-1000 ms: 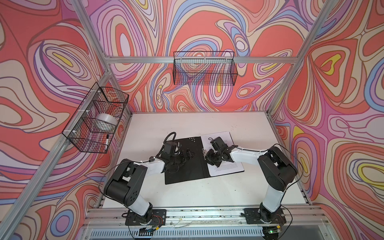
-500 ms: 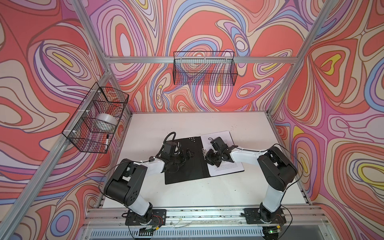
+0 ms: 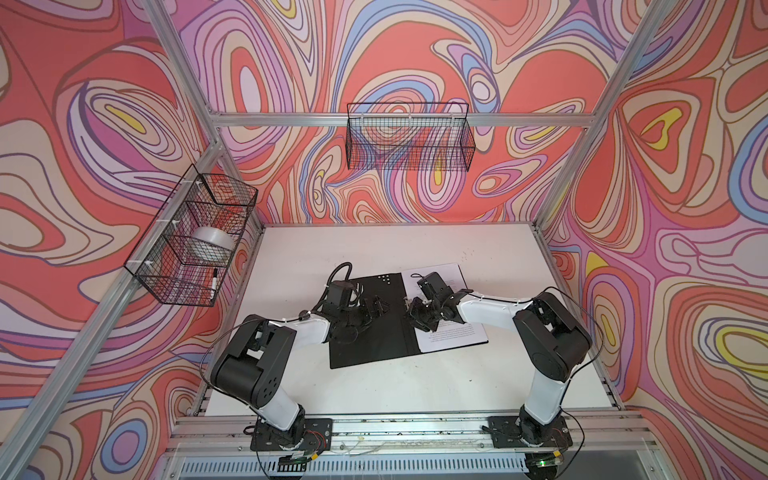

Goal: Put the files into the folder

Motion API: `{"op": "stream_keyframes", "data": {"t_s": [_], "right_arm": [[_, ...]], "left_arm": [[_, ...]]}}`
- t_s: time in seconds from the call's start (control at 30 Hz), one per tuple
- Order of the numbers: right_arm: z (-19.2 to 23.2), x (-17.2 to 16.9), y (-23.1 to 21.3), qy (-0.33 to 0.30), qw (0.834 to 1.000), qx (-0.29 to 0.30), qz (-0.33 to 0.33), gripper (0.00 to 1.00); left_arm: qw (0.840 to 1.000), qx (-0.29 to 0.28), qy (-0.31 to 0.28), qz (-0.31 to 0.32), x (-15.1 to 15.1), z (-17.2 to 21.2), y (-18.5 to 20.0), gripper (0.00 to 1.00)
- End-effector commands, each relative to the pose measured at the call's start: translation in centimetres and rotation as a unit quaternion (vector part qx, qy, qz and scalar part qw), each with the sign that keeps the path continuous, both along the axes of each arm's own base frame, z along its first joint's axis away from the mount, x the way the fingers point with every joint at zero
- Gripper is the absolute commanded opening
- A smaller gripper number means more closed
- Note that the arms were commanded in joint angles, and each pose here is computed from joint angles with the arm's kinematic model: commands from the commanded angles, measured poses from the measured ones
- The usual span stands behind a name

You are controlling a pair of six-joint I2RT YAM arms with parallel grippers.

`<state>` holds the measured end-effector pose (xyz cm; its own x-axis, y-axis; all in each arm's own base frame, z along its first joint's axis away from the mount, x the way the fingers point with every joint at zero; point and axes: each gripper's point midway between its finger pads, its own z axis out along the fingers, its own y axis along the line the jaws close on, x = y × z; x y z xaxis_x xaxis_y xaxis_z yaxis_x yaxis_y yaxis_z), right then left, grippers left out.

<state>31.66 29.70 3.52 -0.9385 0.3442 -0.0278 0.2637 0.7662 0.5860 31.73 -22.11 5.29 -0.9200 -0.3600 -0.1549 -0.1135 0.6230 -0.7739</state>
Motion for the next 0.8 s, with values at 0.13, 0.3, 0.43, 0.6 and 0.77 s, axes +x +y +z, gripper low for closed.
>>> {"op": "stream_keyframes", "data": {"t_s": [0.13, 0.3, 0.43, 0.6, 0.77], "right_arm": [[5.1, 0.6, 0.8, -0.081, 0.994, 0.001, 0.076, 0.66], [8.4, 1.6, -0.6, -0.137, 0.985, -0.028, 0.096, 0.78], [9.6, 3.2, -4.6, -0.164, 0.981, -0.073, 0.076, 0.9], [9.5, 4.9, -11.5, -0.164, 0.982, -0.09, 0.021, 0.98], [7.8, 5.1, -17.6, -0.143, 0.984, -0.102, -0.034, 0.98]], "left_arm": [[0.993, 0.074, 0.097, -0.002, -3.0, -3.1, 2.0, 1.0], [0.996, 0.054, 0.062, -0.031, -1.6, 0.4, 0.8, 1.0], [0.997, 0.043, 0.04, -0.043, -1.1, 3.1, 0.2, 1.0], [0.997, 0.066, 0.019, -0.037, -1.7, 5.5, 2.1, 1.0], [0.995, 0.099, 0.02, 0.006, -2.7, 5.6, 7.3, 1.0]]}}
